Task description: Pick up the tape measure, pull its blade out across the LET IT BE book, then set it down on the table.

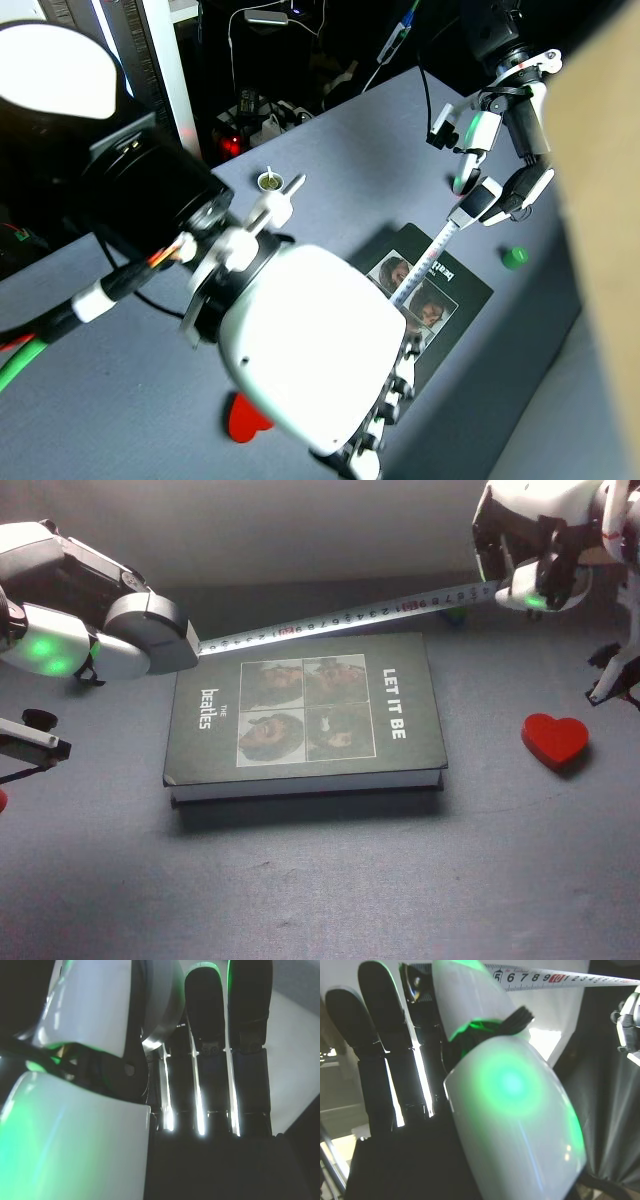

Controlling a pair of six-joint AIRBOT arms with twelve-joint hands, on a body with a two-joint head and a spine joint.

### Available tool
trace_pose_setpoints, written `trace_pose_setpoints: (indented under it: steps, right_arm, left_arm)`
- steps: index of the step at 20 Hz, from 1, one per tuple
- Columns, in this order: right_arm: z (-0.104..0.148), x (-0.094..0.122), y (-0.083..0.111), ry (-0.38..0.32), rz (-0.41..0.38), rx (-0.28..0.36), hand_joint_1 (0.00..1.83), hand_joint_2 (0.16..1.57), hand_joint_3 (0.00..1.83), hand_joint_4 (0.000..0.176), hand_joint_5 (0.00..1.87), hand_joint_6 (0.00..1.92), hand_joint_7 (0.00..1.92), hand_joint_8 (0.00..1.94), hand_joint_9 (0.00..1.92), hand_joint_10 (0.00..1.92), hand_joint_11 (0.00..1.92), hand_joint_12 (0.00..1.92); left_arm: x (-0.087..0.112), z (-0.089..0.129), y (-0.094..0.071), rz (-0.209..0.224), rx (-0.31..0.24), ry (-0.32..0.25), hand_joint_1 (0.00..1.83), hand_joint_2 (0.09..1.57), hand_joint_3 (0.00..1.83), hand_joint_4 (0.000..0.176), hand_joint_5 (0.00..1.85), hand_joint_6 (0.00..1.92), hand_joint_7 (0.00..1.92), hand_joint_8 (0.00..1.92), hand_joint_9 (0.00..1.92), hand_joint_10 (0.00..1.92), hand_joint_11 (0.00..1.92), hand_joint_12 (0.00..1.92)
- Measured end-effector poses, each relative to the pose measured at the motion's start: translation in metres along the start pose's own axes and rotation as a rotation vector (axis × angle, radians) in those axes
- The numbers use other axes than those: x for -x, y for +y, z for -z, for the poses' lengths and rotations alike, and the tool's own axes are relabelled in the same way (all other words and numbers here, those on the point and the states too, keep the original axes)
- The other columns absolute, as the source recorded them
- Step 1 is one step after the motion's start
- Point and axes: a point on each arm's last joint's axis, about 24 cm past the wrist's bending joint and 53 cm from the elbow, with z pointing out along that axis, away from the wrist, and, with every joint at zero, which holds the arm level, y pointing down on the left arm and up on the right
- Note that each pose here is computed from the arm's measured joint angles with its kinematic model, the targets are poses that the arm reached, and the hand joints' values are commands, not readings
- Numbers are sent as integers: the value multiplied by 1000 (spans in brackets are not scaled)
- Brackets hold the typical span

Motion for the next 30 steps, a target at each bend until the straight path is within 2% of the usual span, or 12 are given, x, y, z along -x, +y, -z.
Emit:
trace_pose_setpoints:
  steps: [1, 8, 20, 24, 26, 27, 28, 29, 30]
  right_arm:
    - [-2, 6, -8, -5, -1, -6, 1230, 1155, 0, 0, 816, 1080, 1005, 1130, 953, 807, 767, 1307]
    - [-6, 18, -26, -23, -4, -31, 1231, 1154, 0, 0, 817, 1076, 1009, 1126, 969, 814, 787, 1311]
    - [-11, 24, -35, -33, -2, -46, 1236, 1153, 0, 0, 805, 1090, 1021, 1108, 959, 814, 782, 1304]
    - [-8, 18, -32, -23, 5, -40, 1230, 1153, 0, 0, 816, 1091, 1014, 1108, 964, 817, 792, 1309]
    - [-5, 14, -28, -24, 25, -35, 1190, 1173, 4, 0, 799, 1194, 943, 1124, 875, 761, 713, 1290]
    - [-3, 8, -26, -15, 35, -34, 1164, 1199, 4, 17, 766, 1288, 874, 1181, 810, 688, 657, 1268]
    - [-1, 4, -26, -5, 40, -37, 924, 1178, 0, 0, 636, 597, 723, 567, 712, 508, 524, 1213]
    - [-1, 1, -26, 1, 46, -39, 792, 1152, 0, 0, 587, 226, 687, 214, 691, 279, 419, 1137]
    - [0, 0, -26, 2, 44, -39, 695, 1134, 0, 0, 549, 71, 650, 59, 658, 134, 335, 1079]
  left_arm:
    - [0, 0, 0, 0, 0, 0, 1391, 1075, 0, 0, 987, 698, 1071, 849, 1050, 1108, 1115, 888]
    - [0, 0, 0, 1, -1, 0, 1391, 1075, 0, 0, 1001, 680, 1065, 857, 1041, 1127, 1098, 879]
    - [0, 0, -1, 2, -4, 1, 1391, 1072, 0, 0, 1013, 665, 1069, 850, 1048, 1112, 1107, 860]
    - [-1, 0, -1, -10, -5, 2, 1391, 1071, 0, 0, 1018, 663, 1069, 850, 1047, 1114, 1112, 860]
    - [-1, 0, -1, -15, -5, 3, 1391, 1071, 0, 0, 1022, 658, 1065, 854, 1050, 1111, 1111, 858]
    - [-1, 0, -1, -25, -6, 4, 1392, 1070, 0, 0, 1027, 656, 1057, 859, 1056, 1105, 1111, 856]
    - [-1, 0, -1, -28, -3, 5, 1391, 1070, 0, 0, 1025, 657, 1057, 859, 1057, 1103, 1110, 856]
    - [-1, 0, -1, -28, -2, 5, 1391, 1071, 0, 0, 1024, 658, 1058, 859, 1057, 1103, 1109, 855]
    - [-1, 0, 0, -29, -1, 6, 1391, 1071, 0, 0, 1022, 660, 1059, 858, 1056, 1104, 1109, 855]
